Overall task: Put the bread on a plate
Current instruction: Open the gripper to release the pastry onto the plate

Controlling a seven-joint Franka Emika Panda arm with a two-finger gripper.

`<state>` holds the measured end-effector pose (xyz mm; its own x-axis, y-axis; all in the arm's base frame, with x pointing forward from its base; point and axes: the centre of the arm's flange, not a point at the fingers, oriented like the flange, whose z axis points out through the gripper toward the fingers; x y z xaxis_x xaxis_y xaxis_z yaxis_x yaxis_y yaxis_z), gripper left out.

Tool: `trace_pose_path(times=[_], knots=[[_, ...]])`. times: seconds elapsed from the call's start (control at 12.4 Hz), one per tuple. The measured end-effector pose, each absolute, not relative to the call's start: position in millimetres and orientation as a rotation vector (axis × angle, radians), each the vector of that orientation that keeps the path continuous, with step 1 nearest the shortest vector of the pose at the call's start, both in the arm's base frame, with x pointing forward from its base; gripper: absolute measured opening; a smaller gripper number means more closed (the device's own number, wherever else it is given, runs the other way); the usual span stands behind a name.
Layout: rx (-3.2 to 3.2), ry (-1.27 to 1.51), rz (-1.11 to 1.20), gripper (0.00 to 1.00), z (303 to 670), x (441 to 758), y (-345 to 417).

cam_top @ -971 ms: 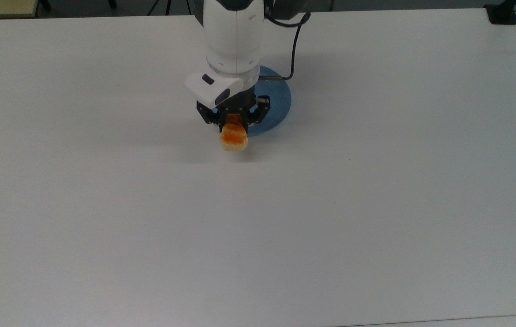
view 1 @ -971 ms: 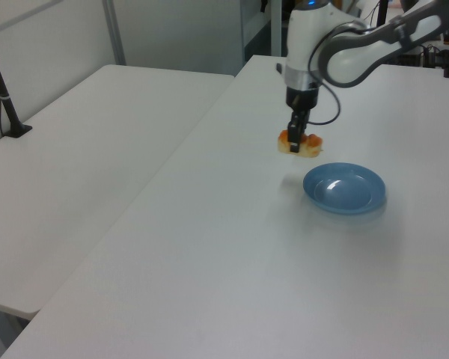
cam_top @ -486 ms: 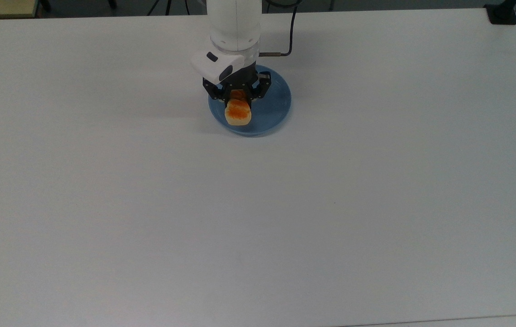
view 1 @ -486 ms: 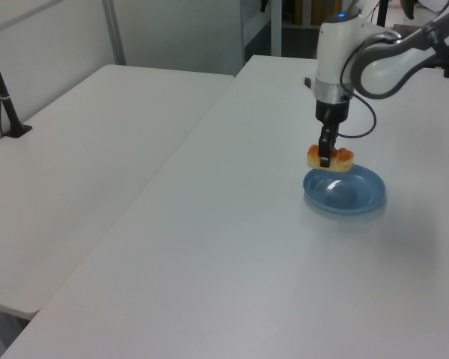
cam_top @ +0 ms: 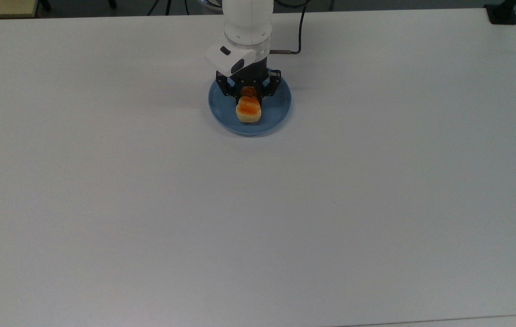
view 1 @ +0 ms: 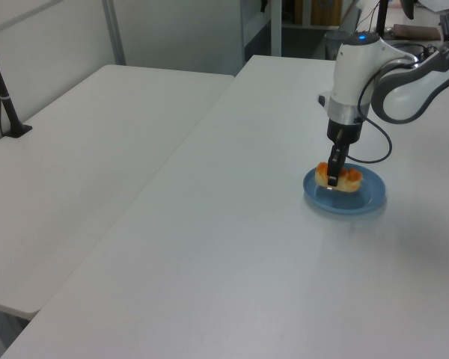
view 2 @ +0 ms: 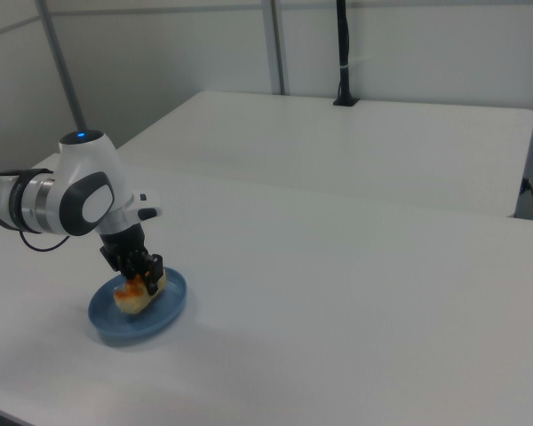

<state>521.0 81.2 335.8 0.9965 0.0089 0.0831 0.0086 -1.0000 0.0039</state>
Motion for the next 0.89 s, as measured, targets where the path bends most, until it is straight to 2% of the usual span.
trace_pose_path(times=[0.16, 0.24, 0.32, 0.4, 0.49, 0.57, 0.73, 0.89], knots=[[3.135, 0.012, 0.119, 0.52, 332, 518, 82], [3.135, 0.011, 0.117, 0.58, 332, 517, 82], [3.135, 0.011, 0.115, 0.70, 331, 517, 82], [3.135, 0.011, 0.115, 0.70, 331, 517, 82], [3.135, 0.012, 0.115, 0.79, 331, 517, 82], [3.135, 0.014, 0.117, 0.94, 332, 517, 82], [3.132, 0.008, 0.099, 1.00, 345, 522, 81], [3.126, -0.005, 0.065, 1.00, 388, 537, 79]])
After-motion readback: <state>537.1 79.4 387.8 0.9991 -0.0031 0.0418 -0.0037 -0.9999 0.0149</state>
